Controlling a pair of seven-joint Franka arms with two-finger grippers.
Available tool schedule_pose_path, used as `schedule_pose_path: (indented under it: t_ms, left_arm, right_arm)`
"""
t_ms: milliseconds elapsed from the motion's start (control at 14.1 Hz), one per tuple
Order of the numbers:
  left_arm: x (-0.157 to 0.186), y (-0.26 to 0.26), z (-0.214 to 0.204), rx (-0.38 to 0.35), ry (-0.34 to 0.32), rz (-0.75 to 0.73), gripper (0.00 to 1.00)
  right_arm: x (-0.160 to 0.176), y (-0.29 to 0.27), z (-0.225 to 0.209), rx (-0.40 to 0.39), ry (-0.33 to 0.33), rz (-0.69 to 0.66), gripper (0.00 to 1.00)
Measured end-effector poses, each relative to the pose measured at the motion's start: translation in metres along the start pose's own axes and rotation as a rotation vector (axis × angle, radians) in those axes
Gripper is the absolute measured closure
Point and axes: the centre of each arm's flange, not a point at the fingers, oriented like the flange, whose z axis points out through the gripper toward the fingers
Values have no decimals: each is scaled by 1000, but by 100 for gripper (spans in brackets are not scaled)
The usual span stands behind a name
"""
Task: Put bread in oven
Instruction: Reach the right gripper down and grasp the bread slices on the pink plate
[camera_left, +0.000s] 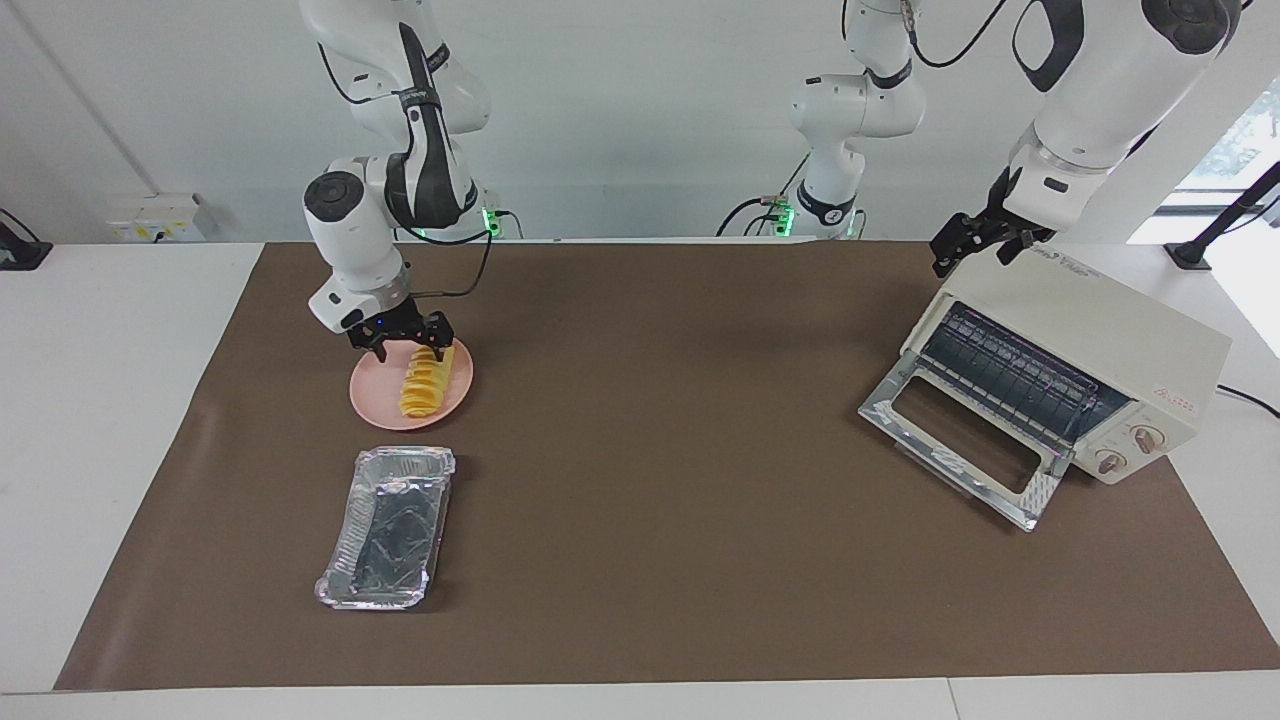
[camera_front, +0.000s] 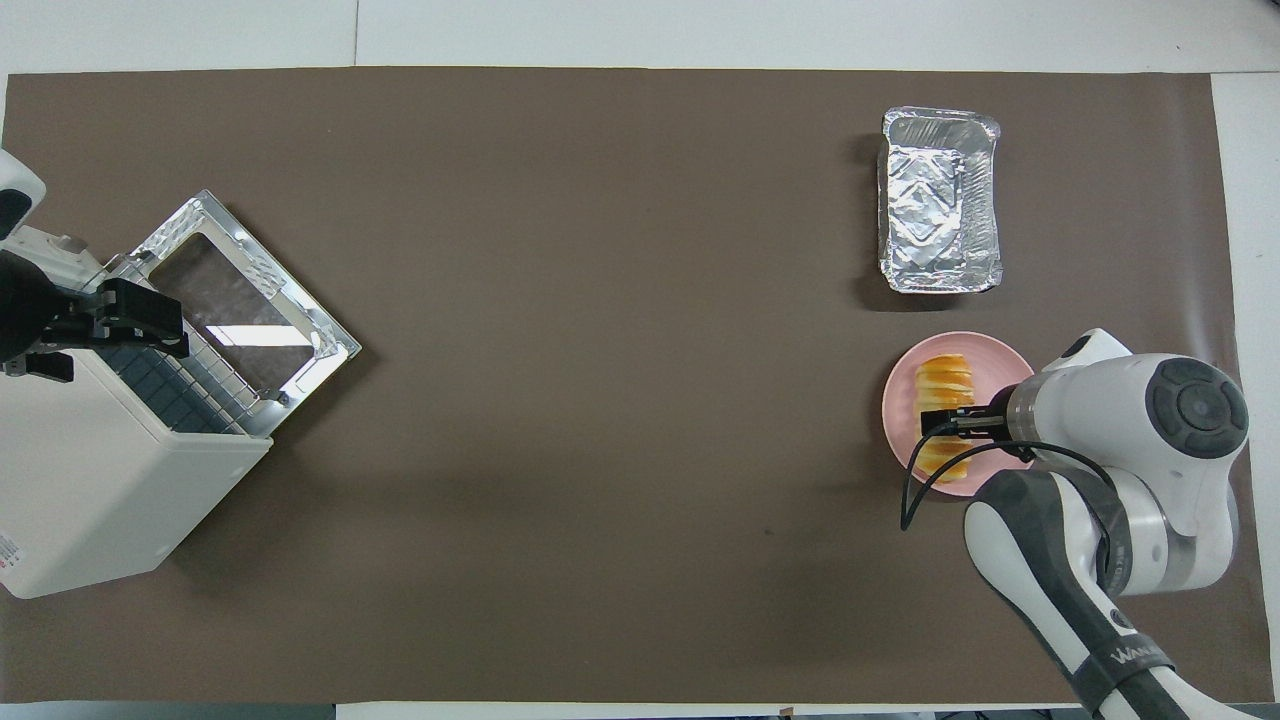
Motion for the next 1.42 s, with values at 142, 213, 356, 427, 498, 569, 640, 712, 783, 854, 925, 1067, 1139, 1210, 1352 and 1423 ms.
schedule_pose_path:
  t_ms: [142, 213, 356, 427, 498, 569, 640, 712, 783, 854, 925, 1067, 1139, 1210, 1352, 1423]
  left_arm:
    - [0, 0, 0, 0, 0, 0, 0]
    - [0, 0, 0, 0, 0, 0, 0]
    - [0, 0, 0, 0, 0, 0, 0]
    - [0, 0, 0, 0, 0, 0, 0]
    - [0, 0, 0, 0, 0, 0, 0]
    - [0, 0, 0, 0, 0, 0, 0]
    - [0, 0, 0, 0, 0, 0, 0]
    - [0, 0, 0, 0, 0, 0, 0]
    - [0, 0, 0, 0, 0, 0, 0]
    - [0, 0, 0, 0, 0, 0, 0]
    - [0, 0, 0, 0, 0, 0, 0]
    - [0, 0, 0, 0, 0, 0, 0]
    - [0, 0, 0, 0, 0, 0, 0]
    - [0, 0, 0, 0, 0, 0, 0]
    - [0, 0, 0, 0, 0, 0, 0]
    - [0, 0, 0, 0, 0, 0, 0]
  right_arm:
    - [4, -9, 5, 4, 24, 16, 0]
    - [5, -14, 6, 5, 33, 23, 0]
    - [5, -21, 9, 6, 32, 23, 0]
    - [5, -22, 10, 7, 31, 22, 0]
    - [5, -22, 10, 7, 32, 22, 0]
    - [5, -22, 11, 7, 36, 22, 0]
    - [6, -21, 11, 8, 39, 22, 0]
    - [6, -21, 12, 8, 38, 23, 0]
    - [6, -21, 14, 8, 35, 23, 0]
    - [6, -21, 15, 8, 33, 23, 7]
    - [6, -21, 16, 8, 31, 23, 7]
    - [6, -20, 17, 8, 31, 26, 26]
    - [7, -19, 16, 8, 32, 26, 41]
    - [7, -19, 16, 8, 33, 24, 53]
    - [8, -18, 15, 8, 35, 4, 71]
    - [8, -17, 15, 8, 36, -5, 76]
